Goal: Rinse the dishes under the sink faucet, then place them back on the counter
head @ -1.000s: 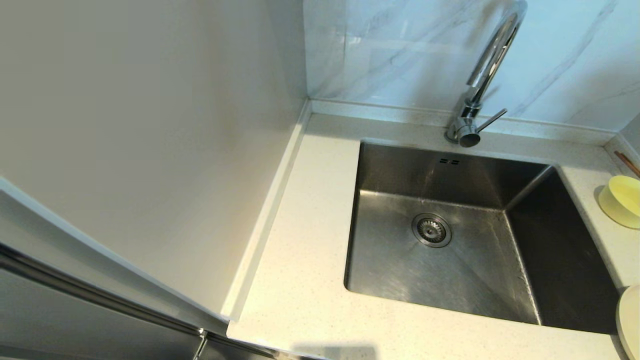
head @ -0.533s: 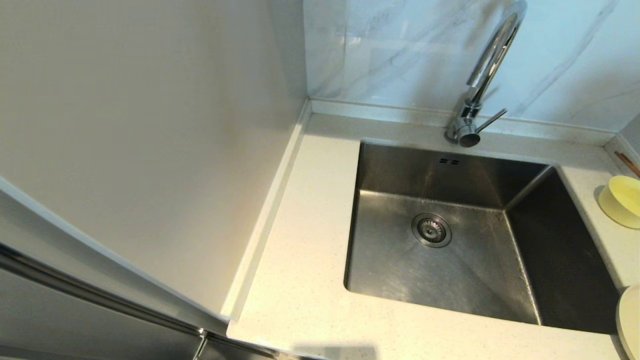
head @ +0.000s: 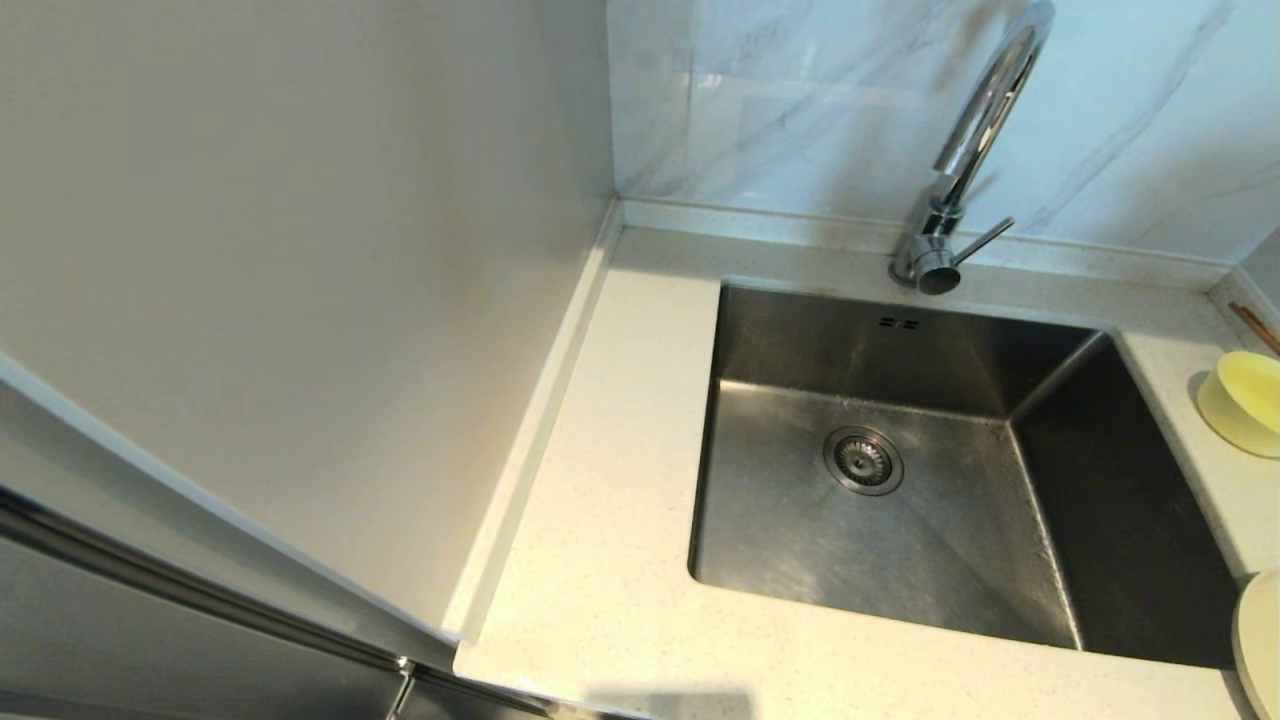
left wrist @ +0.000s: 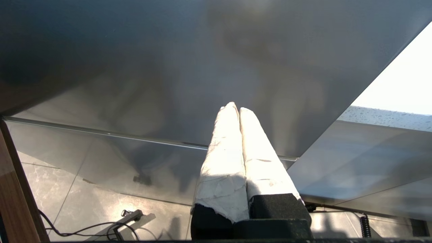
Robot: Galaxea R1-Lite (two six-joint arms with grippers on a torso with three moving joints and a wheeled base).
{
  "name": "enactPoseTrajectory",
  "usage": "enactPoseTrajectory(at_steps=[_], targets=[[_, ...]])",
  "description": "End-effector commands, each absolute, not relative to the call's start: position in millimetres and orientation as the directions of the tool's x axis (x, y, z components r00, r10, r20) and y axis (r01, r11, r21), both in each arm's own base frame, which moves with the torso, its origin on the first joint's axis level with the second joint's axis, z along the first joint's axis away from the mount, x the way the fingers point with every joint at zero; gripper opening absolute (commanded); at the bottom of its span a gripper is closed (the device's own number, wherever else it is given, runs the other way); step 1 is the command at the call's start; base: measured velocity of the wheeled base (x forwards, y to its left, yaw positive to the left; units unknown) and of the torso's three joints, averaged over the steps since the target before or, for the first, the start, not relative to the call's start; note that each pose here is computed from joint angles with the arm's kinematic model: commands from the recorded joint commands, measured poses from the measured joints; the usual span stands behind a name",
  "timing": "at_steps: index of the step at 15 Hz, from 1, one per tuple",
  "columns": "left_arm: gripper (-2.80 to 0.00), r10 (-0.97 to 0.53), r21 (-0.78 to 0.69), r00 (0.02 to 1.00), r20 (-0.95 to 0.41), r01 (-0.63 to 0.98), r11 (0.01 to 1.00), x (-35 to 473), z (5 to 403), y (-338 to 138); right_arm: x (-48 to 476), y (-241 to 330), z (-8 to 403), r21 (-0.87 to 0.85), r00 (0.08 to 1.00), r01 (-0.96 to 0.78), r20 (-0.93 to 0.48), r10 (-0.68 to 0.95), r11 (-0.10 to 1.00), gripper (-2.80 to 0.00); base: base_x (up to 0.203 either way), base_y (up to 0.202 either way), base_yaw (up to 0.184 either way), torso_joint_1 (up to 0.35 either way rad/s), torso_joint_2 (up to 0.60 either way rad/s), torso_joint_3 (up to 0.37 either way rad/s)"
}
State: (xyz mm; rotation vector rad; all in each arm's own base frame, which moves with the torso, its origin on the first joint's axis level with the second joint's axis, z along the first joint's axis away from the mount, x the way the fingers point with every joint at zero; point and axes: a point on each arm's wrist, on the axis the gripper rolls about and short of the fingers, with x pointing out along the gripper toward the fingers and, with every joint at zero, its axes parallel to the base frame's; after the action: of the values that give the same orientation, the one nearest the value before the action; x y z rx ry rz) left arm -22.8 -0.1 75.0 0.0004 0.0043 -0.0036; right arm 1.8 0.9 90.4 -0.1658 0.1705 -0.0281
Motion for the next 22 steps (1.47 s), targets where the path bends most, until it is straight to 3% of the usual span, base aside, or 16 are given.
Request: enactPoseTrajectory(at_steps=[1,7,12,22], targets=[[-2.80,-0.003,0.000,1.000,-0.005,0.003,1.000,-23,75,0,1,1,87,-0.164,0.983,-0.044,-0.181,0.013,0.985,-2.80,0.000,0.000,0.000,0.000,0.00,0.000],[-2.80,-0.003,0.000,1.000,-0.005,0.003,1.000,-23,75,0,-10,0,78,-0.154,0.990,-0.036,-0.141,0.014,0.987,-2.80,0.000,0.000,0.000,0.000,0.00,0.000],[-2.80,-0.003,0.000,1.000,-0.005,0.003,1.000,-23,75,0,-22,0,75,-0.165,1.000,-0.013,0.012,0.015,0.986,-2.80,0.000,0.000,0.000,0.000,0.00,0.000],[-2.80,-0.004,0.000,1.000,-0.005,0.004,1.000,-23,75,0,-22,0,70,0.023,0.999,0.011,-0.038,-0.010,1.000,-2.80,0.000,0.000,0.000,0.000,0.00,0.000]])
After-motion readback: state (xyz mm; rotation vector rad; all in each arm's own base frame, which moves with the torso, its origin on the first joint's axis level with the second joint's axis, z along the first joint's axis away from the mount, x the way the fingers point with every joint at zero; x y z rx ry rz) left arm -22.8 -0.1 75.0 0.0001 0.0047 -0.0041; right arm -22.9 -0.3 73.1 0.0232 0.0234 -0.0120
